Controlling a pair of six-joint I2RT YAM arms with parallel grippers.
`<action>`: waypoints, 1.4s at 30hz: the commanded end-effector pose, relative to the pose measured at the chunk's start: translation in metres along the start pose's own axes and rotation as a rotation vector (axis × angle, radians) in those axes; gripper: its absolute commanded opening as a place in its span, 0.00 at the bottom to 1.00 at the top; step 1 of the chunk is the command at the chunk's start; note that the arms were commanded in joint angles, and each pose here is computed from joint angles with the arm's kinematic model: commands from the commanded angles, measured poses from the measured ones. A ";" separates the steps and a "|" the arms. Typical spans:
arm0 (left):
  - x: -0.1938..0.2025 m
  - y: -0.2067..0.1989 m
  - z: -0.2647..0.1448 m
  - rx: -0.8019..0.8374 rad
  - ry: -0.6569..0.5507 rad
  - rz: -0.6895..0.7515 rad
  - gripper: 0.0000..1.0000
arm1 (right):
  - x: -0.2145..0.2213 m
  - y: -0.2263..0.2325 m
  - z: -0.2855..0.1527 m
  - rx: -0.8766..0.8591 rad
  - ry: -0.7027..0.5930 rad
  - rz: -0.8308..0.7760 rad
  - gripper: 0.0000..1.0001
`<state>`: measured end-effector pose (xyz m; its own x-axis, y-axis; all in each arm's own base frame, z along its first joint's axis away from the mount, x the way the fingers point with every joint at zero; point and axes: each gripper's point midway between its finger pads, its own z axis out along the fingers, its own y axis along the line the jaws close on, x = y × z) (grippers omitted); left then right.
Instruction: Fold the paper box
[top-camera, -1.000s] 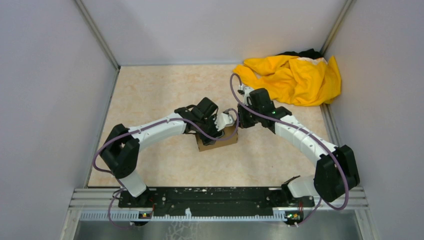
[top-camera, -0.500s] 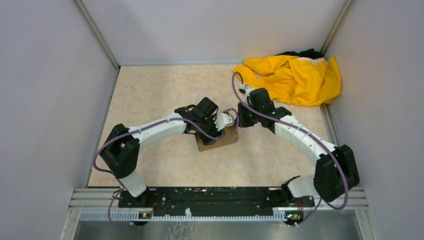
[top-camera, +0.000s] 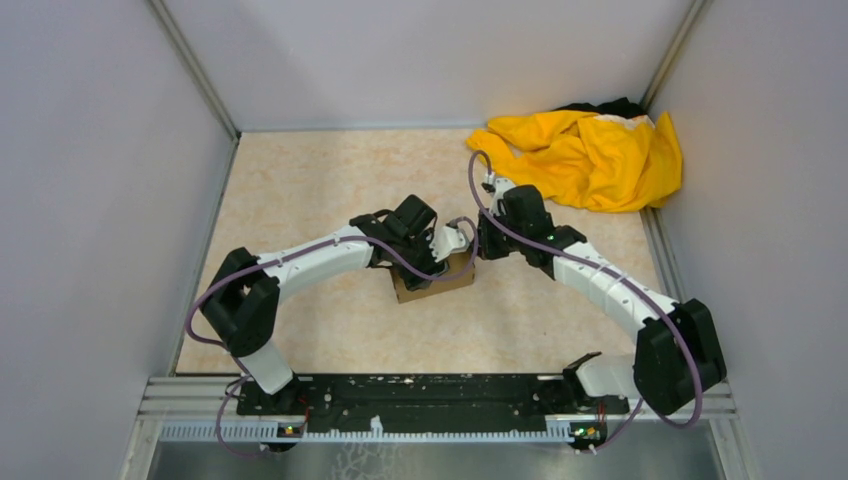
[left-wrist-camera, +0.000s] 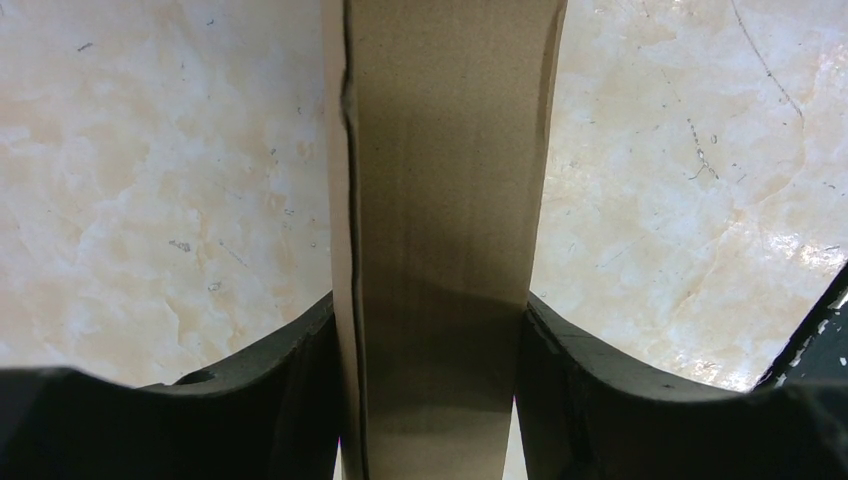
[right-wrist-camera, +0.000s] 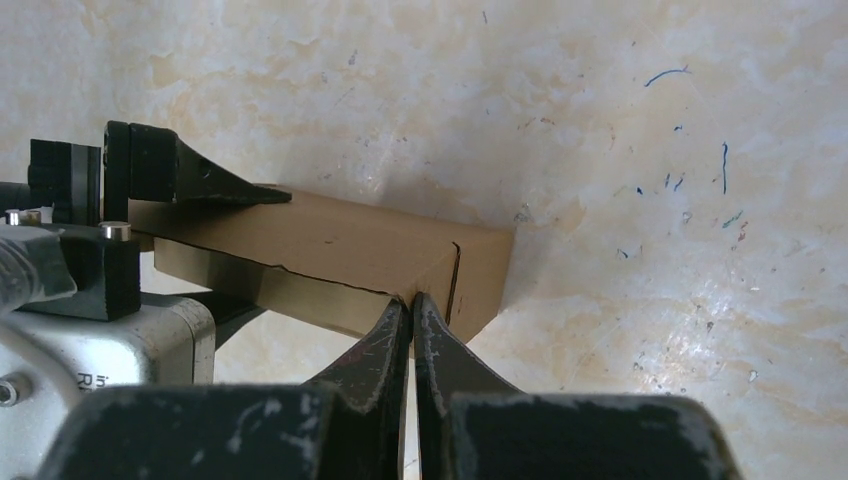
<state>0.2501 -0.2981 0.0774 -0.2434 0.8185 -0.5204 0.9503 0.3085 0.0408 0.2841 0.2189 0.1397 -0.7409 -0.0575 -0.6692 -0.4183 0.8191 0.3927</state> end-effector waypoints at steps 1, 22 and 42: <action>-0.007 -0.010 0.013 0.042 -0.022 0.025 0.61 | 0.003 0.025 -0.007 -0.111 -0.034 -0.022 0.00; -0.007 -0.007 0.014 0.026 -0.013 0.024 0.60 | 0.013 0.005 -0.025 -0.061 -0.197 -0.177 0.00; -0.004 0.033 0.019 -0.168 0.028 -0.010 0.54 | 0.031 -0.007 -0.011 -0.027 -0.260 -0.255 0.00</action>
<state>0.2576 -0.3117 0.0767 -0.2297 0.8275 -0.5124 0.9484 0.3086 0.0733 0.2703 0.1932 0.1288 -0.4602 -0.0844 -0.8838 -0.5326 0.8227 0.1987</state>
